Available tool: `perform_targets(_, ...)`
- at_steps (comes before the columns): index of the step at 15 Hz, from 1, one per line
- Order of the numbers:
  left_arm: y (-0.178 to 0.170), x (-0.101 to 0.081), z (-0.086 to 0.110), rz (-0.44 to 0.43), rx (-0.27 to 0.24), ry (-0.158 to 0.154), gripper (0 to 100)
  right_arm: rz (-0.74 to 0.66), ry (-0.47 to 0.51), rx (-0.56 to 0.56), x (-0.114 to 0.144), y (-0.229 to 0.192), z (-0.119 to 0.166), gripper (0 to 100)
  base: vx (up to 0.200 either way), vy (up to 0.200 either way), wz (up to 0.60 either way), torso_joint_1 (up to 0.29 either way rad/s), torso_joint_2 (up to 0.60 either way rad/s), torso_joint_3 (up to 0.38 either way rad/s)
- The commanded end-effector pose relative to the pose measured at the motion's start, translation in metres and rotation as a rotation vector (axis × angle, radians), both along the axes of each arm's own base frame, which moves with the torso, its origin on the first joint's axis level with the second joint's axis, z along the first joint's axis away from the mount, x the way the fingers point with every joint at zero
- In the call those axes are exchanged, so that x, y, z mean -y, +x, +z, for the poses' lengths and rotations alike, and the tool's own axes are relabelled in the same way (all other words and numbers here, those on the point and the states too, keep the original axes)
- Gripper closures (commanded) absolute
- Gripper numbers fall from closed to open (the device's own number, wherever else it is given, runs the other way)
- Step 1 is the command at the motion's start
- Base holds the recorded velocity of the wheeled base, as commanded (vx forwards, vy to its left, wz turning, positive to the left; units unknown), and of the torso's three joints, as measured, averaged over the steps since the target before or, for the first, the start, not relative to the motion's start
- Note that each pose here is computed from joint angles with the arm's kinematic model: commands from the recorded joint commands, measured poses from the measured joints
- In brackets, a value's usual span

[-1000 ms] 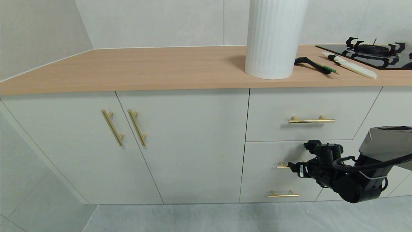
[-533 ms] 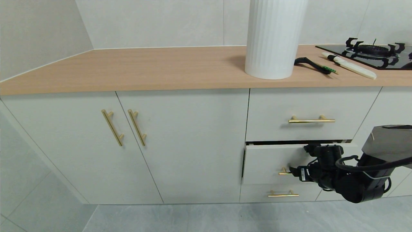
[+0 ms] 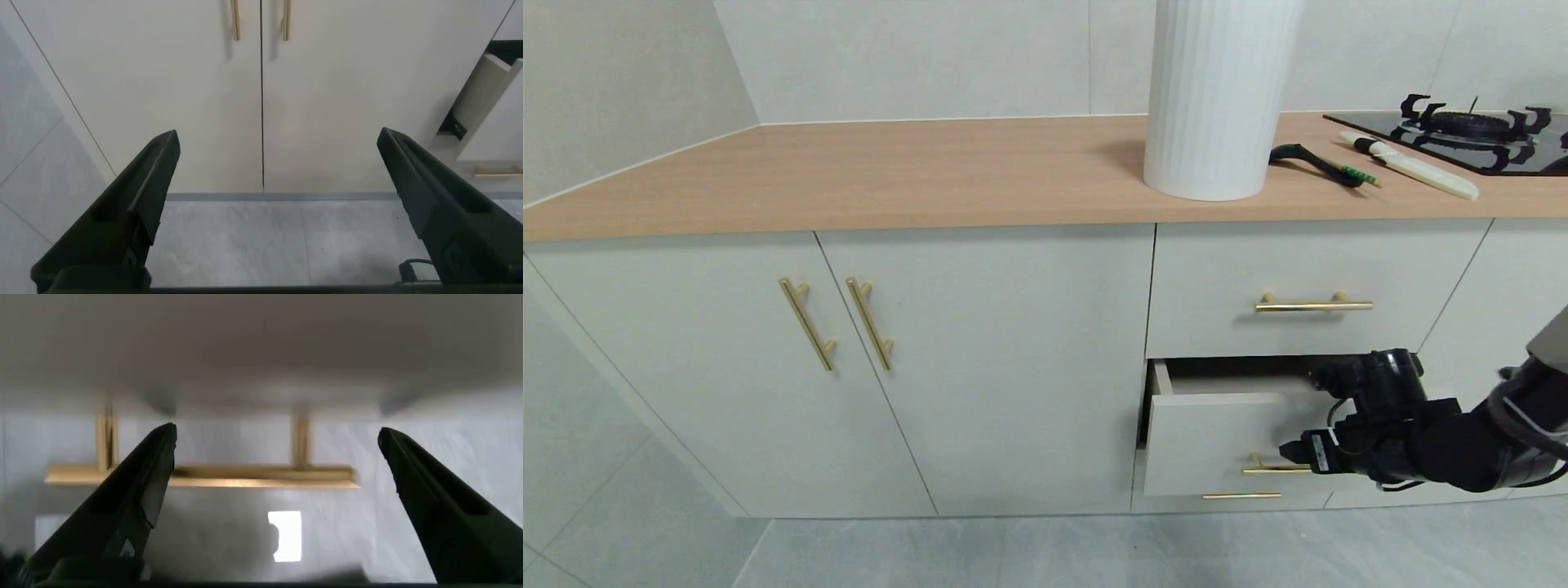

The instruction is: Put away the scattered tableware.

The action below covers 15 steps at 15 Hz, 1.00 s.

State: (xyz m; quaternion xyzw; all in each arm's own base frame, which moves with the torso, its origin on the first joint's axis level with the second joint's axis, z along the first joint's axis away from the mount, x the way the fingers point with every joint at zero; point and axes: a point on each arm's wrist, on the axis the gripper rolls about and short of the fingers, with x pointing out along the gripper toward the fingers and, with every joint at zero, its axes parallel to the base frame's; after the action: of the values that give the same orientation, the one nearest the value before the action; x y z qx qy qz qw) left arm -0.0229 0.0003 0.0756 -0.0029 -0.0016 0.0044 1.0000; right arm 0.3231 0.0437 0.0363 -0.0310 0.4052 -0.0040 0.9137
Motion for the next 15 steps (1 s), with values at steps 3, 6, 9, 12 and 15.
perform_targets(3, 0.000, 0.000, 0.000, 0.000, 0.000, 0.000, 0, 0.070, 0.038, 0.089, -0.010, -0.031, 0.070, 0, 0.000, 0.000, 0.00, 0.000, 0.00, 0.000)
perform_targets(6, 0.000, 0.000, 0.000, 0.000, 0.000, 0.000, 0, 0.101, 0.055, 0.170, -0.019, -0.044, 0.094, 0, 0.000, 0.000, 0.00, 0.000, 0.00, 0.000)
perform_targets(9, 0.000, 0.000, 0.000, 0.000, -0.002, 0.000, 0, 0.110, 0.064, 0.192, -0.022, -0.043, 0.095, 0, 0.000, 0.000, 0.00, 0.000, 0.00, 0.000)
perform_targets(12, 0.000, 0.000, 0.000, 0.000, 0.000, 0.000, 0, 0.096, 0.060, 0.219, -0.026, -0.026, 0.075, 0, 0.000, 0.000, 0.00, 0.000, 0.00, 0.000)
perform_targets(15, 0.000, 0.000, 0.000, 0.000, 0.000, 0.000, 0, 0.070, 0.047, 0.264, -0.030, -0.006, 0.046, 0, 0.000, 0.000, 0.00, 0.000, 0.00, 0.000)
